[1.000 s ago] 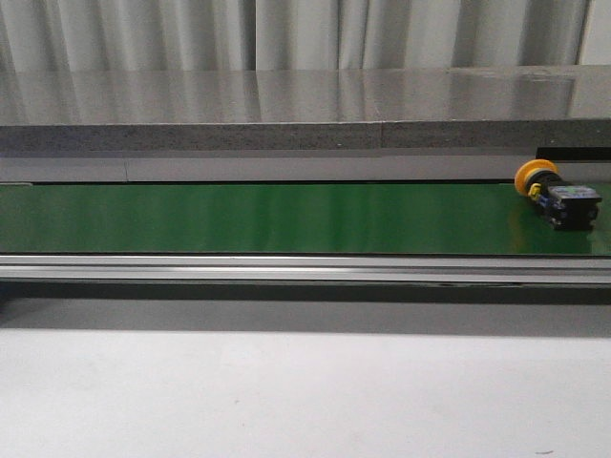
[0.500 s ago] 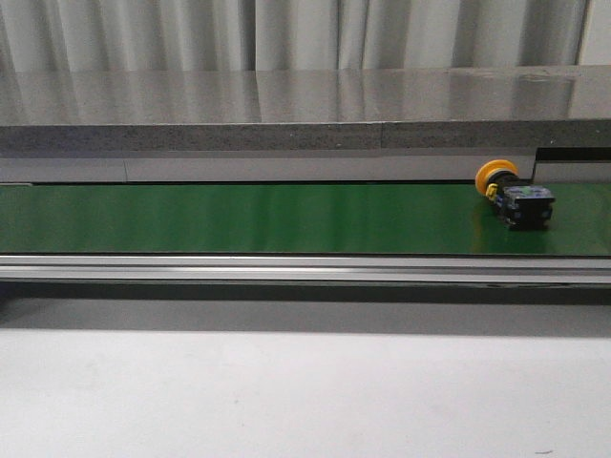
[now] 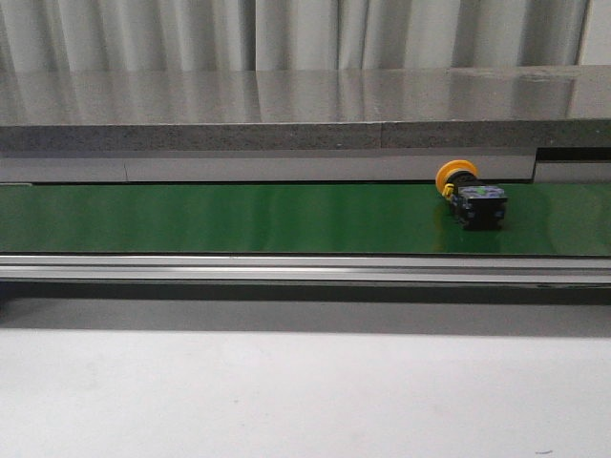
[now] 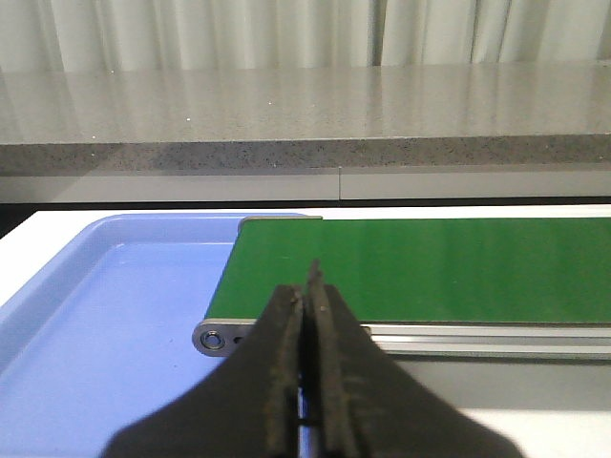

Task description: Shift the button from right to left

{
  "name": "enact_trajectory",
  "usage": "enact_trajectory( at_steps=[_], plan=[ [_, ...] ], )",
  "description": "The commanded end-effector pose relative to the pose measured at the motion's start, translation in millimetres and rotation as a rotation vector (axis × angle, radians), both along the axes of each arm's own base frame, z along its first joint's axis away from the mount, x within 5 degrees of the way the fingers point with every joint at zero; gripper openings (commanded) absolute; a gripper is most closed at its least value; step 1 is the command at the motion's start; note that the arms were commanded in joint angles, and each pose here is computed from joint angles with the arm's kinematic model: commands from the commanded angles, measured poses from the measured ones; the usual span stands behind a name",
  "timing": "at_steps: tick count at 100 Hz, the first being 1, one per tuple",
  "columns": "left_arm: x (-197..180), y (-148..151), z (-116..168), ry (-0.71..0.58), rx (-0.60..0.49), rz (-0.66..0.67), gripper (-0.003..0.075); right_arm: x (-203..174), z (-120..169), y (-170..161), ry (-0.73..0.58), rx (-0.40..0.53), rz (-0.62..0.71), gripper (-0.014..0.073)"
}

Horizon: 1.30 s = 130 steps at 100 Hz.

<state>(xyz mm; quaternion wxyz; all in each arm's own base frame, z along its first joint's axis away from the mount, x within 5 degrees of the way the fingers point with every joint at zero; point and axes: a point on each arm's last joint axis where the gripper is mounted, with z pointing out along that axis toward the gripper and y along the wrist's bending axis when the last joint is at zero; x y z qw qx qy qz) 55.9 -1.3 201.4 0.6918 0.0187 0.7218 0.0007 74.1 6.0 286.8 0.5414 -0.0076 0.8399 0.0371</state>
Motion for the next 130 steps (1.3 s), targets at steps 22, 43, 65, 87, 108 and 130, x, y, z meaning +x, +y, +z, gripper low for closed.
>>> enact_trajectory(
  at_steps=[22, 43, 65, 87, 108, 130],
  plan=[
    [0, 0, -6, -0.064, -0.010, 0.001, -0.0020, 2, 4, -1, -0.140, -0.012, -0.002, -0.0065],
    [0, 0, -6, -0.064, -0.010, 0.001, -0.0020, 3, 8, -1, -0.180, -0.010, -0.004, -0.0066],
    [0, 0, -6, -0.064, -0.010, 0.001, -0.0020, 3, 8, -1, -0.180, -0.010, -0.004, -0.0066],
    [0, 0, -6, -0.069, -0.011, 0.001, -0.0020, 3, 8, -1, -0.180, -0.010, -0.004, -0.0066],
    [-1, 0, -1, -0.105, -0.011, 0.000, -0.0020, 3, 8, -1, -0.180, -0.010, -0.004, -0.0066],
    [-2, 0, 7, -0.114, -0.079, -0.003, -0.0020, 3, 8, -1, -0.180, -0.010, -0.004, -0.0066]
  ],
)
